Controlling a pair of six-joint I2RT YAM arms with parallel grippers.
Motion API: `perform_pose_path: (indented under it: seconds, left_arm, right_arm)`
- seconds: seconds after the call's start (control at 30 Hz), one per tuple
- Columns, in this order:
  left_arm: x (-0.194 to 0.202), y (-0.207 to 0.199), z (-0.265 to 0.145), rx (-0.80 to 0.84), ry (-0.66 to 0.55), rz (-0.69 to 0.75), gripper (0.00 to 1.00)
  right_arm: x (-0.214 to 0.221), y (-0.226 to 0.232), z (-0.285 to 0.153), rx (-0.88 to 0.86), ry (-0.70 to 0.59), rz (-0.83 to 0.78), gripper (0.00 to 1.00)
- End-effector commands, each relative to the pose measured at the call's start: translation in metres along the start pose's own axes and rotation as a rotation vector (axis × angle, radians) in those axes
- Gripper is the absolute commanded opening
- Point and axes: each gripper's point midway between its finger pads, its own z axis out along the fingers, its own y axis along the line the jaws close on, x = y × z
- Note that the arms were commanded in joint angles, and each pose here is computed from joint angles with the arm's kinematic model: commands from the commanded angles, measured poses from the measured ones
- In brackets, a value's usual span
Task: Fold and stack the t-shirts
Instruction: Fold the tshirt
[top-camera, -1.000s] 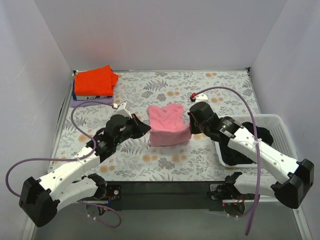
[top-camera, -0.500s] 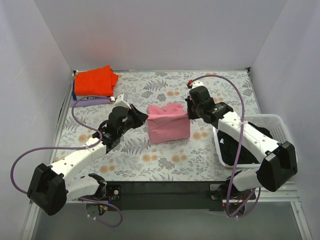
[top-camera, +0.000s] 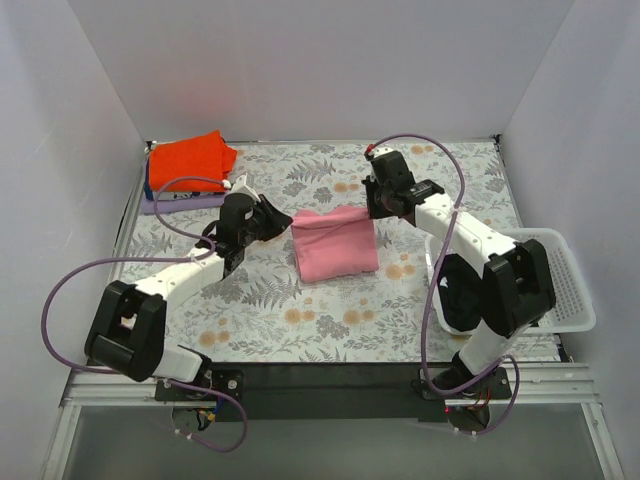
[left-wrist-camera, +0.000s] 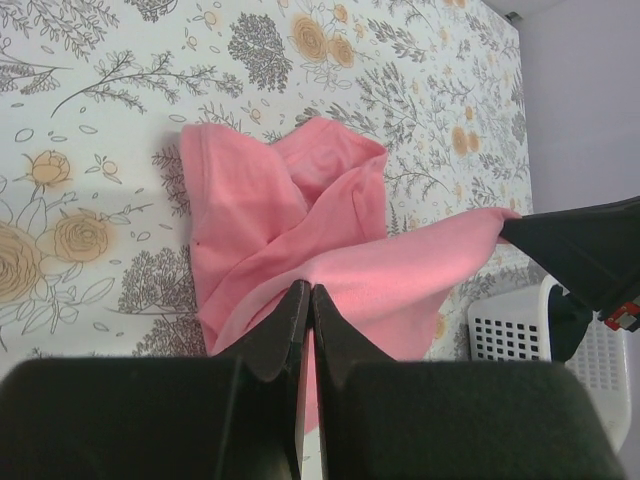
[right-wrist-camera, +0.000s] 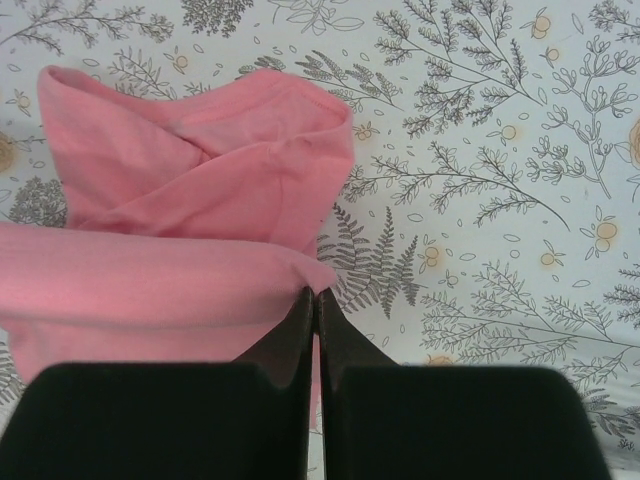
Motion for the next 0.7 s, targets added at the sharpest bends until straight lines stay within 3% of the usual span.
perform_pose_path:
  seconds: [0.0, 0.23, 0.27, 0.3, 0.33, 0.4, 0.43, 0.57, 0.67]
  left_arm:
    - [-0.026, -0.017, 0.008, 0.07, -0.048, 0.029, 0.0]
    - [-0.047, 0.002, 0.05, 0.005, -0.023, 0.022, 0.0]
    - [-0.048, 0.014, 0.06, -0.047, -0.019, 0.01, 0.25]
    - [-0.065, 0.015, 0.062, -0.085, -0.038, -0.003, 0.42]
    - [-0.072, 0.017, 0.063, -0.106, -0.048, -0.011, 0.53]
    - [-0.089, 0.017, 0.06, -0.145, -0.084, 0.005, 0.78]
    - [-0.099, 0.008, 0.057, -0.131, -0.105, 0.032, 0.8]
    - [-0.108, -0.011, 0.04, -0.072, -0.121, 0.079, 0.81]
    - [-0.087, 0.001, 0.029, -0.096, -0.065, 0.076, 0.8]
  right_arm:
    - [-0.034, 0.0, 0.006, -0.024, -0.072, -0.008, 0.01]
    - [-0.066, -0.004, 0.041, -0.046, -0.08, -0.001, 0.01]
    - [-0.071, -0.006, 0.044, -0.047, -0.084, 0.004, 0.02]
    - [-0.072, -0.01, 0.05, -0.05, -0.072, 0.013, 0.11]
    - [-0.089, -0.007, 0.044, -0.062, -0.104, 0.015, 0.36]
    - [-0.101, -0.01, 0.037, -0.071, -0.126, 0.023, 0.75]
    - [-0.106, -0.01, 0.032, -0.075, -0.139, 0.022, 0.96]
    - [-0.11, -0.01, 0.01, -0.088, -0.17, -0.004, 0.98]
    - [-0.102, -0.007, -0.009, -0.118, -0.178, -0.024, 0.98]
